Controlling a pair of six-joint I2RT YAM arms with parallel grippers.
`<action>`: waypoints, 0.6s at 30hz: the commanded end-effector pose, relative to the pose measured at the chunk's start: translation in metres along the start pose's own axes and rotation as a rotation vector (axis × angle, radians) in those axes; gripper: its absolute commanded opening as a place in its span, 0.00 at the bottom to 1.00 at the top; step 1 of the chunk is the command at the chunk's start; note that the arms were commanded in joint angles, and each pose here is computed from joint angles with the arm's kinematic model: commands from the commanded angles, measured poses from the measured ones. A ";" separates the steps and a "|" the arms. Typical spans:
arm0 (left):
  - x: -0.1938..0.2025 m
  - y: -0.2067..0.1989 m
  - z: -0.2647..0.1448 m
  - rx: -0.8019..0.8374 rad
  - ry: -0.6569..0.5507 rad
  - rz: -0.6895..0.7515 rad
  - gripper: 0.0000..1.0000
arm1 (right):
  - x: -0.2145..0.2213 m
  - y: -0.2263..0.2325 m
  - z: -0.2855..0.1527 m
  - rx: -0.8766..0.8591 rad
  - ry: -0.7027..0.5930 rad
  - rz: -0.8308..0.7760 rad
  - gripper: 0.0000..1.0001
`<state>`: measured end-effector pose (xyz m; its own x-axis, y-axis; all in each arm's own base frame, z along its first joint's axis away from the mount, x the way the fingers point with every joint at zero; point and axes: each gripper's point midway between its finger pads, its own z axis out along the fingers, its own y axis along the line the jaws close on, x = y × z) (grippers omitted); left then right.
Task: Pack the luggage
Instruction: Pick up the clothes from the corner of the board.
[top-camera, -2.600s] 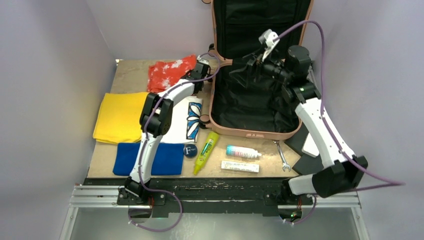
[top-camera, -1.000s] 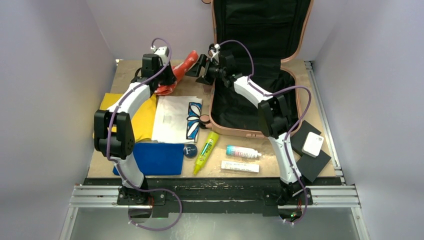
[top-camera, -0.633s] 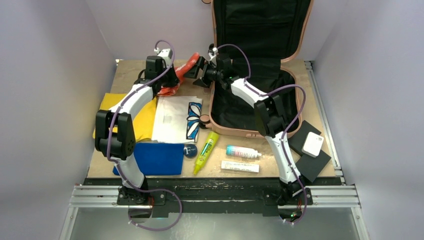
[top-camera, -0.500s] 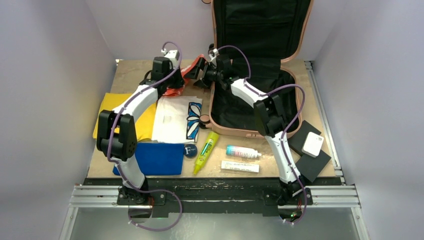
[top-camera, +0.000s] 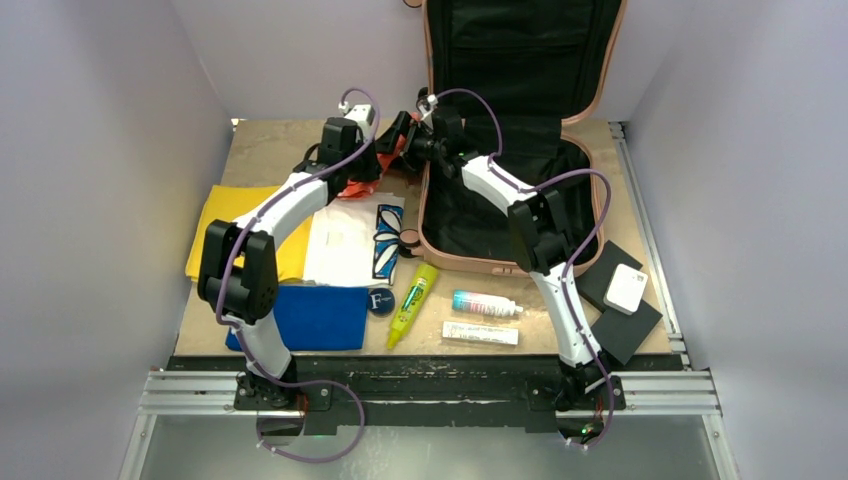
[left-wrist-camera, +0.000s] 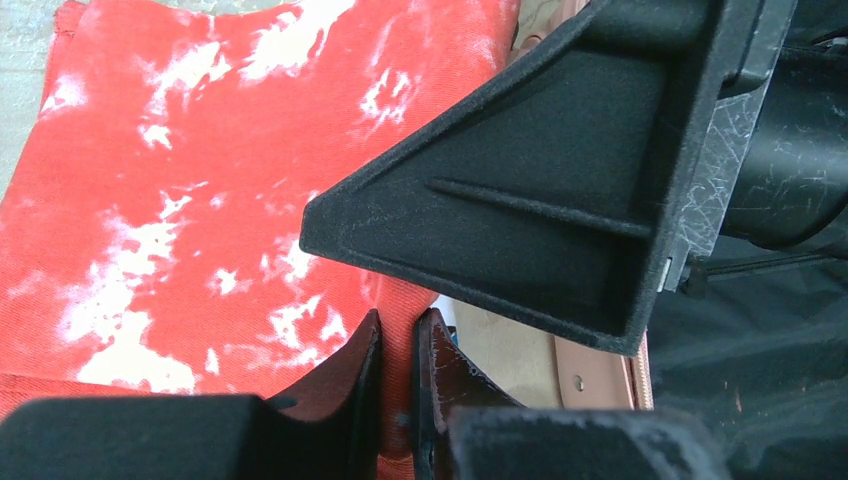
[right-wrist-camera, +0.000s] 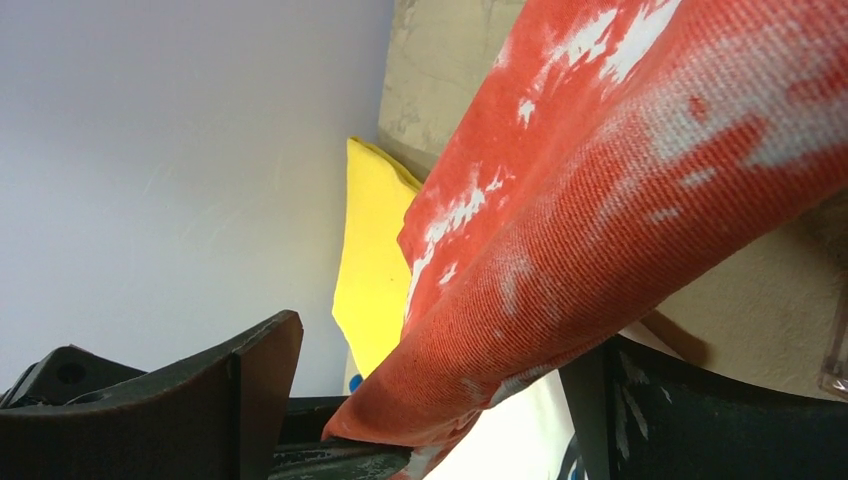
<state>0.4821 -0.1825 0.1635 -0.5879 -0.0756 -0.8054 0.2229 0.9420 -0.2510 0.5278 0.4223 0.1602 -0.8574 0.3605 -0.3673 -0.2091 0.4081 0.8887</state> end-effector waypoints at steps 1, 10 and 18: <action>-0.033 -0.031 -0.021 0.084 -0.097 -0.027 0.00 | -0.008 0.000 0.004 0.012 -0.043 -0.014 0.97; -0.004 -0.049 -0.017 0.124 -0.030 -0.047 0.00 | -0.011 -0.016 0.010 0.065 -0.071 -0.041 0.95; 0.006 -0.062 -0.017 0.198 0.006 -0.087 0.00 | -0.011 -0.025 0.014 0.081 -0.078 -0.062 0.77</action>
<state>0.4680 -0.1983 0.1455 -0.6245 -0.0969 -0.7750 0.2127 0.9336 -0.2882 0.5331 0.4195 0.1318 -0.8495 0.3621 -0.3836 -0.1849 0.4766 0.8594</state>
